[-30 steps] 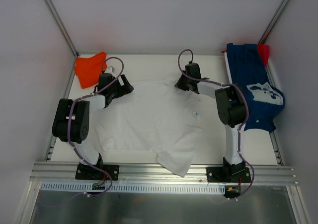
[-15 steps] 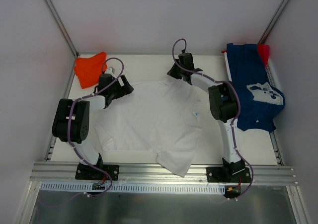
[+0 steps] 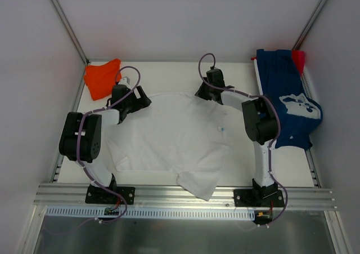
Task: Fold and stack the t-shirts
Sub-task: Flatten out the tshirt
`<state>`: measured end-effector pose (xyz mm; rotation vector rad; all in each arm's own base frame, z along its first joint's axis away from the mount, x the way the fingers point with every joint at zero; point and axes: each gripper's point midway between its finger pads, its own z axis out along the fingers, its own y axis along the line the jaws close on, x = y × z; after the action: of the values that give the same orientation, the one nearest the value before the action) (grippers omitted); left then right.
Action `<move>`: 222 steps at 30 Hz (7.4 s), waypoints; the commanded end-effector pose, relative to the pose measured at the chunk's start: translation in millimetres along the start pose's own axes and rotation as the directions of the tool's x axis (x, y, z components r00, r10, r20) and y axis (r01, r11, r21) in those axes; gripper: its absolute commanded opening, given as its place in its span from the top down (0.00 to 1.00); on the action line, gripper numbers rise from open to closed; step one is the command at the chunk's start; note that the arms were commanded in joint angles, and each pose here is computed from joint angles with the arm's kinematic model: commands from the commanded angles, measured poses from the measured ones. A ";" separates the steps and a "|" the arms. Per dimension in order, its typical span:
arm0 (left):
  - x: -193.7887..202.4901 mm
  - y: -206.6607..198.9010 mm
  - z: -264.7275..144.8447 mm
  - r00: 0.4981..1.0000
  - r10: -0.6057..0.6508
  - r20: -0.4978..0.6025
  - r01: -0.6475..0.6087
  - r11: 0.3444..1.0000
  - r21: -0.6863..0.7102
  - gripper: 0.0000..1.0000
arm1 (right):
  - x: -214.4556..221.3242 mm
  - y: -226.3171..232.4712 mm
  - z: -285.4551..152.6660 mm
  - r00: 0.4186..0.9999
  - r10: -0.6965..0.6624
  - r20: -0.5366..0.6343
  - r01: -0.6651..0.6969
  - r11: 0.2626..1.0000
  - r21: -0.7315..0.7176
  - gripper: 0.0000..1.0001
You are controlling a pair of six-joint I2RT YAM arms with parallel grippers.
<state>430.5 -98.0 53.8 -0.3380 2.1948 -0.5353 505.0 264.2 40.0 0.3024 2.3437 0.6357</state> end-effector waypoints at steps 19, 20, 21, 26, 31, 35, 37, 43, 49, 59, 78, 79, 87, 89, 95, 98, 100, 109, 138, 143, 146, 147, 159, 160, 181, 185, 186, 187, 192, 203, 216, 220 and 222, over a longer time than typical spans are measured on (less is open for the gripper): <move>-17.6 -8.8 -7.9 0.998 0.030 0.063 -0.033 0.999 0.037 0.08 | -12.9 38.3 -16.8 0.997 -0.009 0.081 0.017 0.995 -0.101 1.00; -17.1 -8.5 -7.6 0.998 0.029 0.061 -0.031 0.999 0.037 0.08 | -13.3 38.6 -16.6 0.997 -0.007 0.080 0.015 0.995 -0.101 0.99; -17.7 -8.6 -7.9 0.998 0.029 0.063 -0.031 0.999 0.036 0.07 | -14.1 37.8 -16.1 0.997 -0.006 0.082 0.014 0.995 -0.099 1.00; -17.2 -8.7 -7.9 0.998 0.029 0.062 -0.031 0.999 0.037 0.07 | -13.7 35.7 -13.4 0.996 -0.014 0.087 0.022 0.996 -0.089 1.00; -17.9 -8.9 -8.5 0.997 0.029 0.067 -0.032 0.999 0.038 0.07 | -10.3 31.6 -6.8 0.997 -0.016 0.080 0.022 0.997 -0.079 1.00; -18.1 -9.0 -8.8 0.997 0.030 0.070 -0.033 0.999 0.039 0.07 | -9.2 30.0 -6.3 0.997 -0.014 0.080 0.020 0.997 -0.076 1.00; -18.1 -9.0 -8.8 0.997 0.030 0.070 -0.033 0.999 0.039 0.07 | -5.6 25.4 -6.5 0.997 -0.014 0.077 0.019 0.998 -0.065 1.00; -17.9 -9.2 -8.8 0.997 0.030 0.069 -0.033 0.999 0.041 0.07 | -2.8 18.1 -5.3 0.997 -0.005 0.079 0.009 0.998 -0.055 1.00; -18.3 -9.4 -8.8 0.997 0.030 0.072 -0.033 0.999 0.042 0.07 | -1.3 13.2 -11.1 0.996 -0.002 0.091 0.006 0.999 -0.048 1.00; -17.4 -9.6 -9.2 0.997 0.032 0.070 -0.035 0.998 0.045 0.07 | -8.5 13.0 -4.2 0.996 -0.003 0.090 0.008 0.999 -0.054 1.00; -16.1 -11.1 -12.1 0.996 0.037 0.083 -0.042 0.998 0.057 0.06 | -131.6 69.0 87.1 0.953 0.112 0.281 -0.052 0.976 -0.213 0.62; -15.5 -10.8 -12.5 0.996 0.038 0.083 -0.043 0.997 0.057 0.05 | -141.6 74.8 85.0 0.942 0.130 0.311 -0.055 0.970 -0.239 0.50; -15.4 -12.6 -13.0 0.995 0.046 0.083 -0.051 0.996 0.069 0.04 | -196.5 106.4 7.6 0.861 0.062 0.505 0.102 0.951 -0.291 0.00; -15.9 -13.2 -11.7 0.996 0.049 0.081 -0.054 0.996 0.070 0.03 | -187.3 87.9 -9.6 0.841 0.034 0.540 0.116 0.963 -0.242 0.00; -19.0 -16.5 -9.7 0.997 0.042 0.064 -0.047 0.996 0.077 0.04 | -180.3 86.0 -164.0 0.739 0.020 0.674 0.187 0.954 -0.233 0.00; -18.1 -14.1 -10.0 0.998 0.038 0.057 -0.041 0.997 0.061 0.04 | -150.1 63.8 -231.4 0.723 0.057 0.689 0.151 0.960 -0.237 0.01; -22.4 -8.5 -8.6 0.997 0.045 0.059 -0.047 0.999 0.021 0.04 | -124.3 49.5 -256.6 0.735 0.073 0.674 0.126 0.962 -0.242 0.01; -50.6 17.4 -4.2 0.994 0.086 0.066 -0.072 0.981 -0.180 0.08 | 1.7 -28.8 -375.8 0.727 0.165 0.666 0.050 0.955 -0.292 0.01; -54.6 10.0 39.3 1.000 0.021 0.024 -0.016 0.981 -0.196 0.11 | 46.2 -94.7 -458.3 0.711 0.013 0.703 0.090 0.990 -0.109 0.00; -56.2 6.4 39.7 0.999 0.042 0.022 -0.037 0.980 -0.197 0.11 | 47.3 -98.6 -461.3 0.708 0.003 0.706 0.090 0.991 -0.094 0.00; -53.6 7.6 39.9 0.998 0.062 0.019 -0.056 0.974 -0.220 0.11 | 48.5 -101.8 -459.8 0.708 -0.001 0.706 0.085 0.993 -0.083 0.01; -53.8 6.8 40.3 0.998 0.065 0.016 -0.060 0.973 -0.224 0.10 | 48.9 -102.3 -458.6 0.709 -0.004 0.705 0.086 0.993 -0.081 0.01; -54.7 18.1 51.6 0.998 0.047 -0.032 -0.055 0.937 -0.346 0.10 | 49.1 -109.8 -468.0 0.689 -0.014 0.724 0.082 0.995 -0.059 0.01; -54.4 20.9 50.9 0.998 0.047 -0.032 -0.055 0.931 -0.361 0.10 | 49.0 -110.1 -469.0 0.687 -0.014 0.726 0.082 0.995 -0.059 0.00; -30.7 6.0 36.5 0.991 0.130 -0.008 -0.126 0.935 -0.332 0.09 | 54.3 -114.3 -457.7 0.704 -0.041 0.709 0.093 0.995 -0.035 0.01; -43.9 6.6 46.4 0.993 0.120 -0.018 -0.118 0.915 -0.386 0.10 | 56.4 -120.5 -462.6 0.702 -0.055 0.710 0.090 0.996 -0.012 0.01; -44.4 8.2 47.8 0.993 0.120 -0.021 -0.118 0.910 -0.398 0.10 | 56.4 -122.0 -464.1 0.699 -0.057 0.713 0.088 0.996 -0.007 0.00; -46.6 11.0 50.5 0.993 0.114 -0.021 -0.112 0.900 -0.421 0.10 | 56.1 -123.2 -468.2 0.691 -0.054 0.720 0.086 0.996 -0.008 0.00; -53.1 16.4 58.4 0.994 0.105 -0.028 -0.106 0.877 -0.469 0.09 | 55.9 -123.4 -473.9 0.684 -0.058 0.727 0.093 0.996 -0.008 0.01; -74.9 -15.1 -3.7 0.977 0.200 0.071 -0.140 0.859 -0.492 0.07 | 56.2 -120.9 -466.6 0.689 -0.064 0.722 0.105 0.994 -0.012 0.01; -23.2 15.3 -3.2 0.992 0.124 -0.010 -0.110 0.841 -0.530 0.07 | 58.4 -117.6 -469.8 0.689 -0.058 0.723 0.121 0.992 -0.036 0.01; -14.0 21.6 6.6 0.993 0.110 -0.037 -0.112 0.829 -0.548 0.07 | 58.7 -116.6 -470.1 0.691 -0.059 0.721 0.127 0.991 -0.041 0.01; -12.3 23.0 14.0 0.993 0.108 -0.046 -0.115 0.826 -0.552 0.07 | 58.7 -115.9 -469.8 0.692 -0.061 0.719 0.131 0.991 -0.042 0.01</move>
<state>439.3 -78.2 43.0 -0.4610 2.3457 0.1757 162.1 27.1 223.7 0.3161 1.7251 0.3650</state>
